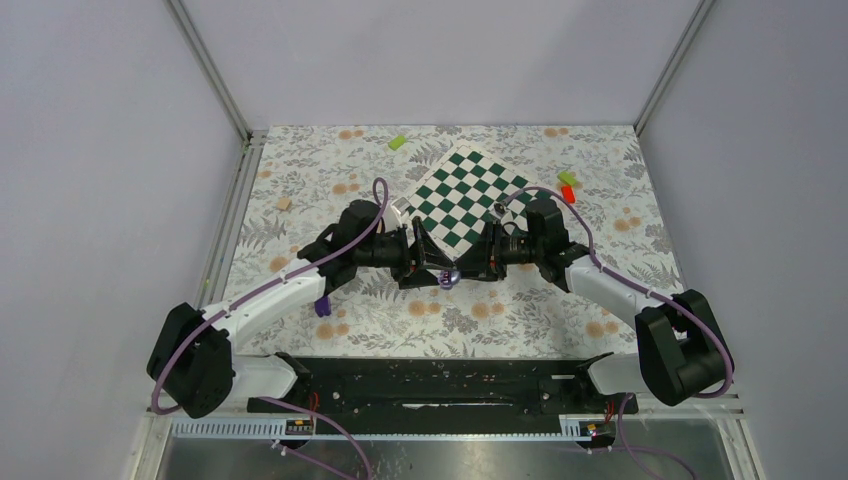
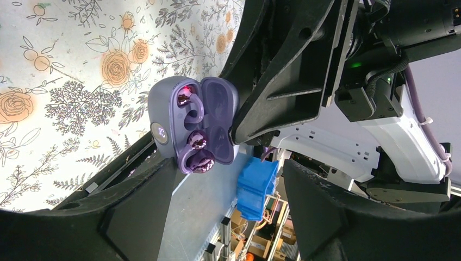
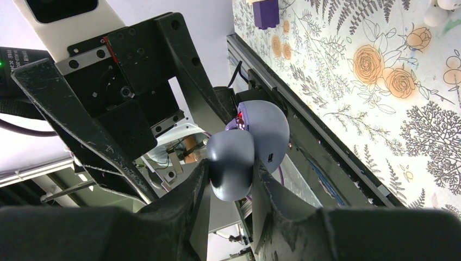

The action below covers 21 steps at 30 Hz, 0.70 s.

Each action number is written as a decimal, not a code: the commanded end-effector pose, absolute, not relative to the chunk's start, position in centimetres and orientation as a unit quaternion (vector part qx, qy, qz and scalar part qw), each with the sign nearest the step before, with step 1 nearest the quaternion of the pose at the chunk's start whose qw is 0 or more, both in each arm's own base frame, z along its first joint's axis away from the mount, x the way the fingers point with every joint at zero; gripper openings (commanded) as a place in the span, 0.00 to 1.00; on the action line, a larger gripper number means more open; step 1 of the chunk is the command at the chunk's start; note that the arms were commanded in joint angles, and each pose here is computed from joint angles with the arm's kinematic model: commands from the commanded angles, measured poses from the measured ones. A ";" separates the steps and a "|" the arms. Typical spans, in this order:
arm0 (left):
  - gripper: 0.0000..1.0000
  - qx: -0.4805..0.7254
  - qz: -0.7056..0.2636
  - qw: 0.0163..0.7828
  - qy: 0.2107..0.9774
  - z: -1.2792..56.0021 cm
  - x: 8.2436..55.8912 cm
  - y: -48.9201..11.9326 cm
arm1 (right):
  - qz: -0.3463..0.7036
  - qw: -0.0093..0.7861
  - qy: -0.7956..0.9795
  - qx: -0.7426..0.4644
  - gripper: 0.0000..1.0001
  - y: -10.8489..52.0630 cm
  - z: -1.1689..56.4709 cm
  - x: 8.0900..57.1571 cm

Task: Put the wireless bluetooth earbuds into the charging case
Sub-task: Close the charging case with the earbuds at the center of the board.

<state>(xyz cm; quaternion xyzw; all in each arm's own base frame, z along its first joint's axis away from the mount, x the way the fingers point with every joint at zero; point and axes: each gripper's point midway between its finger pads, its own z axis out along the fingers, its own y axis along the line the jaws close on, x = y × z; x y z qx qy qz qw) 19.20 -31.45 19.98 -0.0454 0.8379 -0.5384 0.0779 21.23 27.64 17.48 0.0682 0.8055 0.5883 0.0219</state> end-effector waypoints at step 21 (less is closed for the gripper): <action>0.72 0.005 -0.577 0.130 0.806 25.2 19.3 -31.7 | 0.600 0.044 0.797 0.054 0.00 27.6 18.7 21.2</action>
